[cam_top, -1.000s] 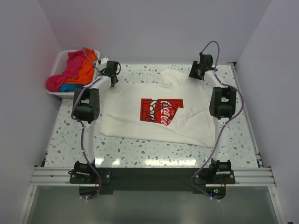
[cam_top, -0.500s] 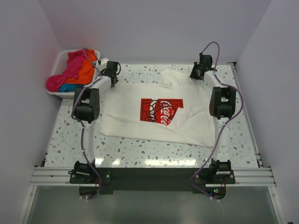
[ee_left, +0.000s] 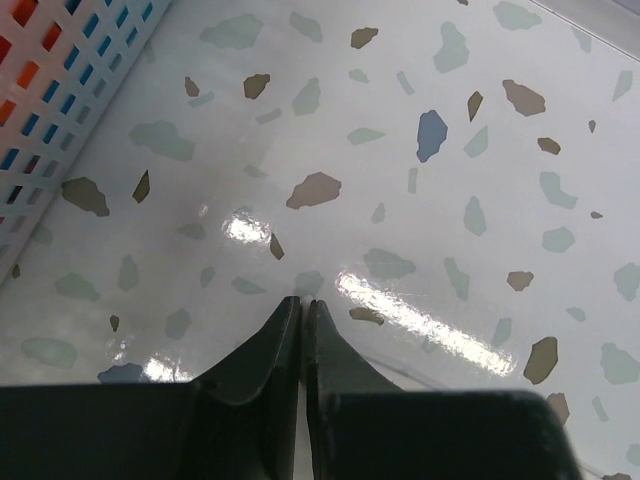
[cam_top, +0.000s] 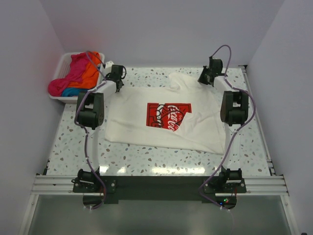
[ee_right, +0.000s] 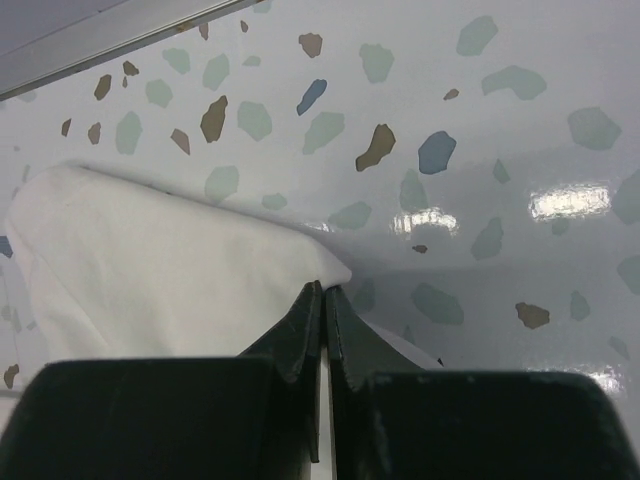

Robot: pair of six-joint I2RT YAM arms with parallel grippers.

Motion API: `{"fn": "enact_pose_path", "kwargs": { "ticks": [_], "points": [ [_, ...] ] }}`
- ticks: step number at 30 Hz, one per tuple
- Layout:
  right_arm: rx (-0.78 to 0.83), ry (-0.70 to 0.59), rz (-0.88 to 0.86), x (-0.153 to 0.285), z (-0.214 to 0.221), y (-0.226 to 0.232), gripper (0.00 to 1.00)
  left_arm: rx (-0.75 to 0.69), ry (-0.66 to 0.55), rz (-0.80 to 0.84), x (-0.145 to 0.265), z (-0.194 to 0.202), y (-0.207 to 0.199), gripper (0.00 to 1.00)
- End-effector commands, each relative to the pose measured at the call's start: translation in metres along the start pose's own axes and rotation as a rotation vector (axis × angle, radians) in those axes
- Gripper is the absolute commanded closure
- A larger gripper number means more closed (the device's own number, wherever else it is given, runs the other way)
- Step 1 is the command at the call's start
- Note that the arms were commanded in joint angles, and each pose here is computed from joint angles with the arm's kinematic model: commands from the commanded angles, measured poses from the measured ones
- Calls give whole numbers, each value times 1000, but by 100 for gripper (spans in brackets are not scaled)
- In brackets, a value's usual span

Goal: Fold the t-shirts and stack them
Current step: Fold the tshirt

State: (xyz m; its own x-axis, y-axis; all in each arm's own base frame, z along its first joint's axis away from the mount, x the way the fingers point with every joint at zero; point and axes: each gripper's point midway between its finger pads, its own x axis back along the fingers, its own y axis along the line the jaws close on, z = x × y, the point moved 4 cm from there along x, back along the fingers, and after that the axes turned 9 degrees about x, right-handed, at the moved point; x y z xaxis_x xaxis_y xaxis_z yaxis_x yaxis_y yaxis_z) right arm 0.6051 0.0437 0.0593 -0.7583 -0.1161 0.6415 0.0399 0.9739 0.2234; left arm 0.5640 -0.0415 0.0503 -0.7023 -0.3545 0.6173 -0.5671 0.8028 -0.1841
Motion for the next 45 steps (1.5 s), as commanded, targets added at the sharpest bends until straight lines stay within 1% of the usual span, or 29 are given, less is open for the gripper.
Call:
{"fn": "enact_pose_path", "kwargs": {
  "ticks": [1, 7, 13, 14, 16, 17, 19, 20, 21, 22, 23, 24, 25, 28, 29, 31, 32, 34, 35, 36, 37, 38, 40, 41, 43, 45],
  "points": [
    [5, -187, -47, 43, -63, 20, 100, 74, -97, 71, 21, -43, -10, 100],
    [-1, -245, -18, 74, -77, 16, 100, 113, -128, 104, 36, -58, -7, 100],
    [-16, -260, -8, 103, -71, 13, 100, 145, -139, 131, 53, -65, 0, 100],
    [-20, -240, -1, 103, -61, 10, 100, 145, -135, 130, 56, -64, 2, 100],
    [-29, -256, -1, 116, -63, 10, 100, 152, -126, 130, 59, -61, 5, 100],
    [-35, -235, 8, 117, -52, 7, 100, 156, -123, 131, 63, -61, 7, 100],
    [-44, -253, 9, 131, -53, 8, 100, 164, -112, 126, 66, -58, 11, 100],
    [-52, -231, 21, 132, -41, 3, 100, 166, -106, 122, 69, -56, 15, 100],
    [-58, -223, 22, 135, -37, 4, 100, 172, -100, 122, 71, -55, 17, 100],
    [-60, -244, 21, 146, -41, 5, 100, 181, -105, 127, 76, -58, 18, 100],
    [-66, -222, 28, 147, -29, 3, 100, 178, -91, 119, 77, -52, 23, 100],
    [-76, -225, 25, 153, -28, 4, 100, 185, -88, 123, 79, -51, 24, 100],
    [-95, -227, 45, 158, -27, -9, 100, 190, -92, 127, 84, -54, 26, 100],
    [-112, -232, 56, 176, -20, -12, 100, 198, -80, 128, 93, -49, 32, 100],
    [-112, -217, 65, 180, -11, -14, 100, 193, -67, 122, 94, -43, 37, 100],
    [-124, -234, 68, 196, -11, -13, 100, 206, -62, 132, 100, -42, 39, 100],
    [-131, -218, 76, 199, -1, -16, 100, 204, -48, 127, 101, -36, 43, 100],
    [-151, -233, 73, 213, 1, -14, 100, 217, -37, 125, 107, -33, 46, 100],
    [-156, -215, 78, 215, 11, -16, 100, 214, -22, 117, 108, -26, 51, 100],
    [-165, -232, 74, 225, 10, -14, 100, 218, -14, 109, 109, -24, 54, 100],
    [-170, -216, 82, 226, 20, -16, 100, 225, -18, 110, 114, -25, 56, 100],
    [-175, -215, 84, 231, 23, -16, 100, 223, -6, 100, 116, -18, 61, 100],
    [-180, -225, 84, 242, 26, -15, 100, 236, -12, 102, 123, -20, 66, 100],
    [-186, -208, 88, 244, 36, -17, 100, 231, -1, 94, 124, -13, 71, 100],
    [-198, -203, 77, 253, 47, -15, 100, 244, -5, 102, 131, -13, 73, 100],
    [-211, -200, 73, 259, 54, -15, 100, 248, 10, 100, 133, -5, 78, 100]
  ]
}}
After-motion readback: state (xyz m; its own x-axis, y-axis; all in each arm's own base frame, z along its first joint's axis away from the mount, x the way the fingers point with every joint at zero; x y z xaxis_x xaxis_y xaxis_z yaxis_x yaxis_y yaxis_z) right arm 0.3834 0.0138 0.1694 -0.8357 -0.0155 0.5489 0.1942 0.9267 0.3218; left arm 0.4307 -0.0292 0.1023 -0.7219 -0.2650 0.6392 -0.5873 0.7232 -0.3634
